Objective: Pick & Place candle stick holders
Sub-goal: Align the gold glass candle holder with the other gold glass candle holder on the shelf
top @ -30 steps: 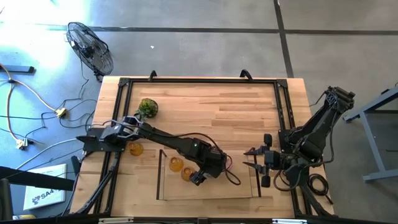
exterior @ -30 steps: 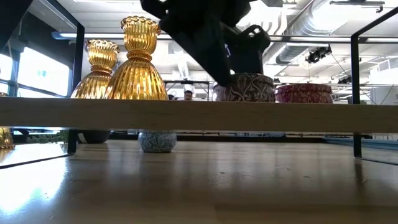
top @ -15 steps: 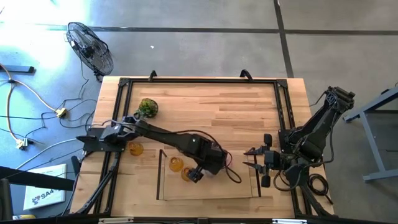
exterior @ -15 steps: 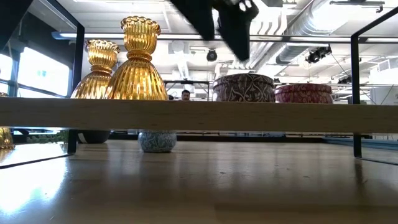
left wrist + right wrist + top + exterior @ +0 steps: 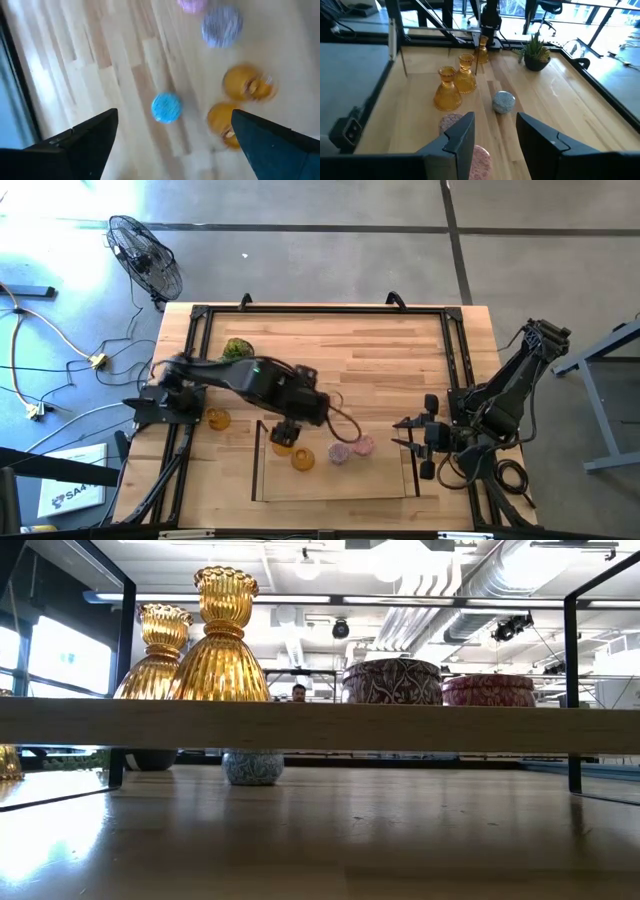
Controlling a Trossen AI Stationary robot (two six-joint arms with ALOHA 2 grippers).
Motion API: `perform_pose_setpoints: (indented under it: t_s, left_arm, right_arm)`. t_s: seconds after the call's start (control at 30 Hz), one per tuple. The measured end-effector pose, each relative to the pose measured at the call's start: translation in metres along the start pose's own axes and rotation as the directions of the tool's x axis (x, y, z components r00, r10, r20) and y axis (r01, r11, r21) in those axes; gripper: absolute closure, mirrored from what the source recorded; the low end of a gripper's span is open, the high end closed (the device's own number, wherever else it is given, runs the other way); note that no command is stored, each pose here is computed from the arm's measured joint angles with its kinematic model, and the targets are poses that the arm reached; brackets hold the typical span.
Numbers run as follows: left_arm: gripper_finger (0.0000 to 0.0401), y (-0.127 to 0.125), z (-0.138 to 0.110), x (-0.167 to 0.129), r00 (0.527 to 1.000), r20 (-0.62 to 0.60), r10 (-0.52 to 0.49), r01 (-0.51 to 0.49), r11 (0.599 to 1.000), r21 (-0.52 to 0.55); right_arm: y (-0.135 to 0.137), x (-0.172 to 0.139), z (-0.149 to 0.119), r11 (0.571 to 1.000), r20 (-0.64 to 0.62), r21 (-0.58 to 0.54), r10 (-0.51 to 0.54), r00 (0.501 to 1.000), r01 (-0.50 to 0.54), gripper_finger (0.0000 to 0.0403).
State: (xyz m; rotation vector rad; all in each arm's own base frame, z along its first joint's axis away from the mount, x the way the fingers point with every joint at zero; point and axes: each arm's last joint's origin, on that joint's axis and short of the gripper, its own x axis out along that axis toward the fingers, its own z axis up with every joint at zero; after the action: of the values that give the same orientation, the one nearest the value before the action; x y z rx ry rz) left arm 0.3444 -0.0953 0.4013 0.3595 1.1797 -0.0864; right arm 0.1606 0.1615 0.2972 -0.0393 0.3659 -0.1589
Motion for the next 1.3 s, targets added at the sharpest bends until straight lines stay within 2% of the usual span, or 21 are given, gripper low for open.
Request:
perform_pose_setpoints:
  t_s: [0.07,0.2,0.27,0.43,0.53,0.7,0.83,1.03,1.17,1.3]
  left_arm:
    - [0.0021,-0.001,-0.007,-0.015,0.998,0.042,-0.037,0.041,0.996,-0.082]
    - [0.0021,-0.009,-0.021,-0.046,0.98,0.12,-0.156,0.173,0.975,-0.142]
    - [0.0021,-0.015,-0.026,-0.054,0.979,0.127,-0.162,0.18,0.973,-0.146]
    - [0.0021,-0.026,-0.036,-0.075,0.98,0.183,-0.083,0.117,0.976,-0.184]
    - [0.0021,-0.038,-0.043,-0.08,0.976,0.184,-0.12,0.152,0.973,-0.173]
    - [0.0021,-0.066,-0.066,-0.068,0.978,0.07,-0.196,0.207,0.956,-0.206]
    - [0.0021,-0.076,-0.096,-0.051,0.971,-0.055,-0.234,0.207,0.929,-0.308]
    - [0.0021,-0.072,-0.146,-0.037,0.945,-0.166,-0.282,0.173,0.86,-0.48]
    - [0.0021,-0.064,-0.17,-0.03,0.956,-0.18,-0.23,0.097,0.832,-0.546]
    - [0.0021,-0.057,-0.19,-0.013,0.949,-0.242,-0.201,0.007,0.782,-0.623]
  right_arm:
    - [0.0,0.0,0.0,1.0,-0.003,-0.004,-0.003,1.0,0.003,0.0263]
    - [-0.001,0.0,-0.001,1.0,-0.005,-0.009,-0.006,1.0,0.006,0.0263]
    - [-0.001,0.0,-0.001,1.0,-0.006,-0.01,-0.008,1.0,0.008,0.0263]
    - [-0.001,0.0,-0.001,1.0,-0.008,-0.012,-0.01,1.0,0.01,0.0263]
    - [-0.001,0.0,-0.002,1.0,-0.014,0.005,-0.01,1.0,0.01,0.0263]
    - [-0.002,0.0,-0.003,1.0,-0.025,0.018,-0.009,1.0,0.009,0.0263]
    - [-0.002,0.0,-0.003,1.0,-0.024,0.019,-0.009,1.0,0.009,0.0263]
    - [-0.002,0.0,-0.003,1.0,-0.019,0.021,-0.016,1.0,0.016,0.0263]
    - [-0.002,0.001,-0.002,0.999,-0.012,0.027,-0.019,1.0,0.02,0.0263]
    - [-0.002,0.0,-0.002,0.999,0.0,0.03,-0.037,0.999,0.037,0.0263]
